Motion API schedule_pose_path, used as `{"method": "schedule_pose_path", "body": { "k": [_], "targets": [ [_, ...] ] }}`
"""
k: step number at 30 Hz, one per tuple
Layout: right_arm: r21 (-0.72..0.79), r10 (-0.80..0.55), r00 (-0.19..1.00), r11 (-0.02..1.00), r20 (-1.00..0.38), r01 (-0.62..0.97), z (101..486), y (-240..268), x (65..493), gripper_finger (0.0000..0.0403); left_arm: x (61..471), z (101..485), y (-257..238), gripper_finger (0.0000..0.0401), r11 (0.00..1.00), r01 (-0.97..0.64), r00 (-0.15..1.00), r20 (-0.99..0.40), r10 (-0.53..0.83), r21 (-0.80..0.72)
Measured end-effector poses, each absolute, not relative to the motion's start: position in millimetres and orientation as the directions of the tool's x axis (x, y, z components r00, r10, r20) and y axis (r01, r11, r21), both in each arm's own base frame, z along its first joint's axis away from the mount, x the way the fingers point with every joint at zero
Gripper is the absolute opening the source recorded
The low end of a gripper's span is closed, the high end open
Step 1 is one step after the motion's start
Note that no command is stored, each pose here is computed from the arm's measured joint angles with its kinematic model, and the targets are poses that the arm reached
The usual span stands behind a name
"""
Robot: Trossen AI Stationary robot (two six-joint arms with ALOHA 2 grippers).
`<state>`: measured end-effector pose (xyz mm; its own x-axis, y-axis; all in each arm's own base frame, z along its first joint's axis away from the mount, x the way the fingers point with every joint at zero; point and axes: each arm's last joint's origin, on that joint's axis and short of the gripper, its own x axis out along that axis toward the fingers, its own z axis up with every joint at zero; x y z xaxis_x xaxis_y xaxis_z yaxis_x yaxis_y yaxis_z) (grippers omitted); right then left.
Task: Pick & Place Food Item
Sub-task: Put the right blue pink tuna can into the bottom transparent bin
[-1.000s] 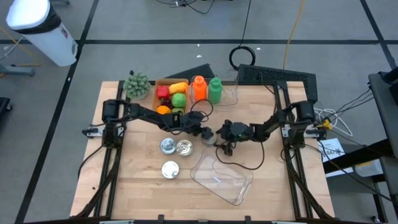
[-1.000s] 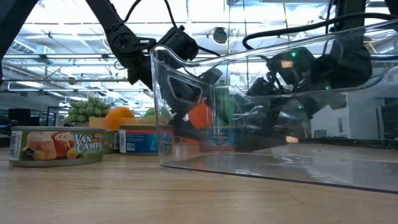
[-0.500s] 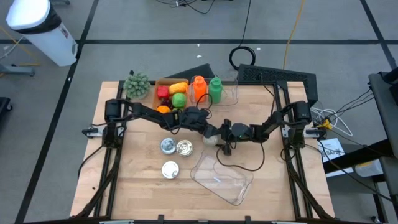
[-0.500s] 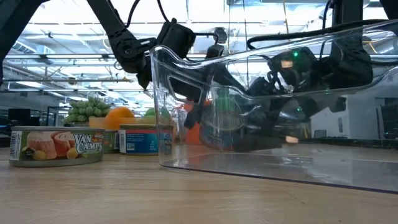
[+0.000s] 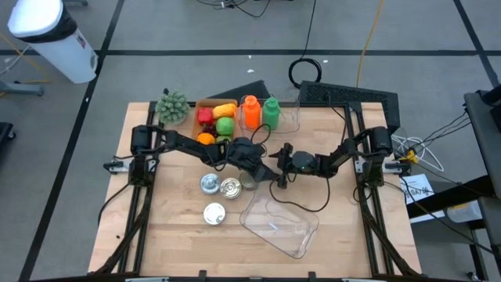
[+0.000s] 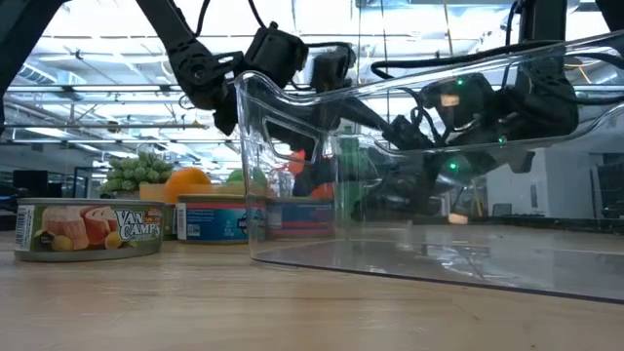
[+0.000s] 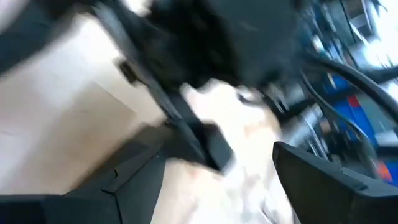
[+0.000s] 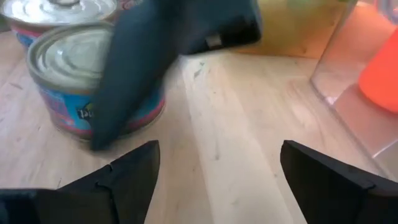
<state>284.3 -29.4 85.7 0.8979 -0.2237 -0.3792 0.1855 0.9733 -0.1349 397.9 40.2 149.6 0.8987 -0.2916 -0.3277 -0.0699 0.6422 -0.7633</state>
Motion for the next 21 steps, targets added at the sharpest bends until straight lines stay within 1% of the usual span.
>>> {"method": "schedule_pose_path", "body": {
  "k": [1, 3, 7, 9, 10, 12, 14, 16, 18, 21],
  "targets": [
    [-0.129, -0.218, 0.897, 0.975, -0.383, 0.182, 85.2, -29.2, 284.1, 0.0313, 396.0, 152.9, 40.8, 0.0310, 0.644, -0.044, 0.886, -0.328, -0.329, -0.764],
    [-0.111, -0.212, 0.896, 0.977, -0.390, 0.183, 84.5, -28.9, 283.7, 0.0313, 391.8, 165.3, 42.6, 0.0310, 0.655, -0.017, 0.874, -0.330, -0.357, -0.755],
    [-0.113, -0.208, 0.888, 0.978, -0.409, 0.177, 82.7, -28.6, 282.9, 0.0313, 374.8, 188.6, 41.6, 0.0310, 0.717, -0.062, 0.842, -0.422, -0.336, -0.695],
    [-0.116, -0.206, 0.885, 0.978, -0.418, 0.173, 81.7, -28.5, 282.2, 0.0313, 362.7, 197.5, 35.7, 0.0310, 0.755, -0.111, 0.805, -0.504, -0.313, -0.647],
    [-0.115, -0.204, 0.885, 0.979, -0.418, 0.171, 81.7, -28.4, 282.3, 0.0313, 357.1, 200.0, 31.9, 0.0310, 0.778, -0.147, 0.786, -0.550, -0.283, -0.610],
    [-0.108, -0.186, 0.888, 0.982, -0.421, 0.154, 81.5, -27.9, 282.3, 0.0313, 345.0, 201.6, 24.8, 0.0310, 0.827, -0.251, 0.729, -0.660, -0.180, -0.503],
    [-0.106, -0.178, 0.889, 0.983, -0.422, 0.147, 81.5, -27.5, 282.4, 0.0313, 335.3, 197.9, 18.9, 0.0310, 0.848, -0.365, 0.654, -0.754, -0.059, -0.383],
    [-0.108, -0.179, 0.891, 0.983, -0.418, 0.147, 81.9, -27.4, 282.5, 0.0313, 327.9, 194.0, 15.3, 0.0310, 0.855, -0.435, 0.581, -0.813, 0.027, -0.282],
    [-0.107, -0.178, 0.892, 0.983, -0.416, 0.147, 82.1, -27.4, 282.6, 0.0313, 322.8, 191.0, 10.6, 0.0310, 0.860, -0.460, 0.528, -0.846, 0.067, -0.219],
    [-0.107, -0.178, 0.891, 0.983, -0.417, 0.147, 81.9, -27.4, 282.6, 0.0313, 321.9, 184.1, 3.4, 0.0310, 0.872, -0.465, 0.486, -0.867, 0.108, -0.153]
  ]
}}
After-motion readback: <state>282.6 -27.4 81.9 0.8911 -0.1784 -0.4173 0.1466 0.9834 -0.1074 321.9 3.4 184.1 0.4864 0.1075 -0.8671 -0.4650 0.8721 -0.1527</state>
